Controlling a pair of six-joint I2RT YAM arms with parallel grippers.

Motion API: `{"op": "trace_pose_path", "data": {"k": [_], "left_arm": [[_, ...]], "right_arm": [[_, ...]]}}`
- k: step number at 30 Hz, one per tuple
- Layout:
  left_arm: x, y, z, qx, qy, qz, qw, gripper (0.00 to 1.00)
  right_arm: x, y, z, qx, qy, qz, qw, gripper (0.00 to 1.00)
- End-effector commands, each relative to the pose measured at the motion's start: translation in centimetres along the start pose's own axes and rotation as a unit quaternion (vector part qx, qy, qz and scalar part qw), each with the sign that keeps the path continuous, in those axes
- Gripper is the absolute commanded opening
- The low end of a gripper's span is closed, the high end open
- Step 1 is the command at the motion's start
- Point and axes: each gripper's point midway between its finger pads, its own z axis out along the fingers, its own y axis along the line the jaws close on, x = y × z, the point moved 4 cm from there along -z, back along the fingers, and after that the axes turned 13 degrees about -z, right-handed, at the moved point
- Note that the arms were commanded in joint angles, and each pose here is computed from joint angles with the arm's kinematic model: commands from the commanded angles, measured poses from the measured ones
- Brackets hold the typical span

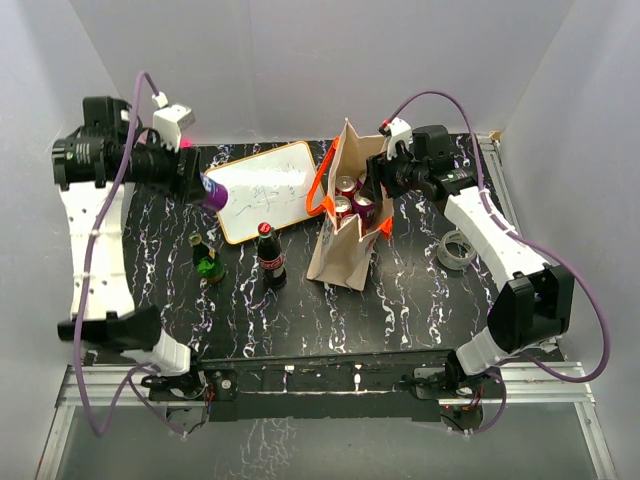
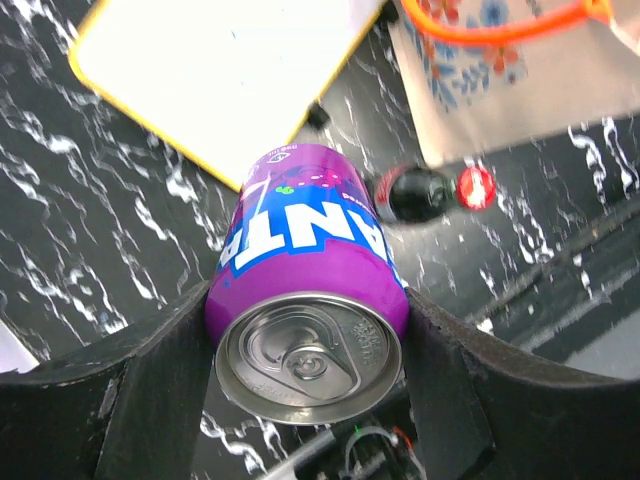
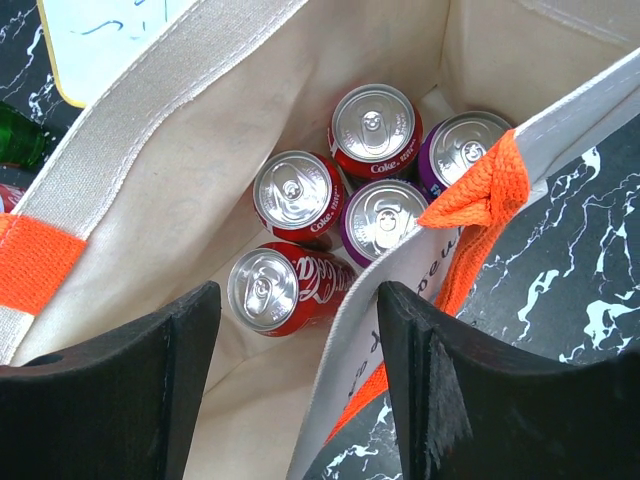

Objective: Place the beverage into the canvas bag
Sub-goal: Place the drink in the canvas bag.

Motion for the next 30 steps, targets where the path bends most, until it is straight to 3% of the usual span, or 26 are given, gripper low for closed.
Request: {"op": "trace_pose_path", "data": {"k": [1, 4, 9, 17, 24, 30], "left_arm": [[-5.5, -1.8, 1.1, 0.042, -0.061, 0.038, 0.997, 0.0], [-7.1, -3.2, 3.2, 0.049, -0.053, 0.096, 0.993, 0.0], [-10.3, -7.0, 6.2, 0.098, -0.093, 0.148, 0.98, 0.0], [-13.3, -15.8, 10.3, 0.191, -0.152, 0.218, 0.945, 0.0], [-12.5, -22.8, 15.5, 0.25, -0.142, 0.283, 0.915, 0.0], [-11.7, -24.0, 20.2, 0.245, -0.116, 0.282, 0.92, 0.0]], "right_arm": [[-3.3, -0.6, -1.3, 0.026, -0.04, -0.03, 0.998, 0.67], [-3.6, -0.8, -2.0, 0.039, -0.046, -0.046, 0.997, 0.69], [-4.0, -1.1, -3.2, 0.062, -0.05, -0.068, 0.994, 0.71], [-3.4, -0.5, -5.1, 0.067, -0.041, -0.093, 0.993, 0.73], [-3.0, -1.4, -6.9, 0.103, -0.044, -0.073, 0.991, 0.73], [-1.7, -2.6, -8.3, 0.127, -0.048, -0.034, 0.99, 0.73]]}}
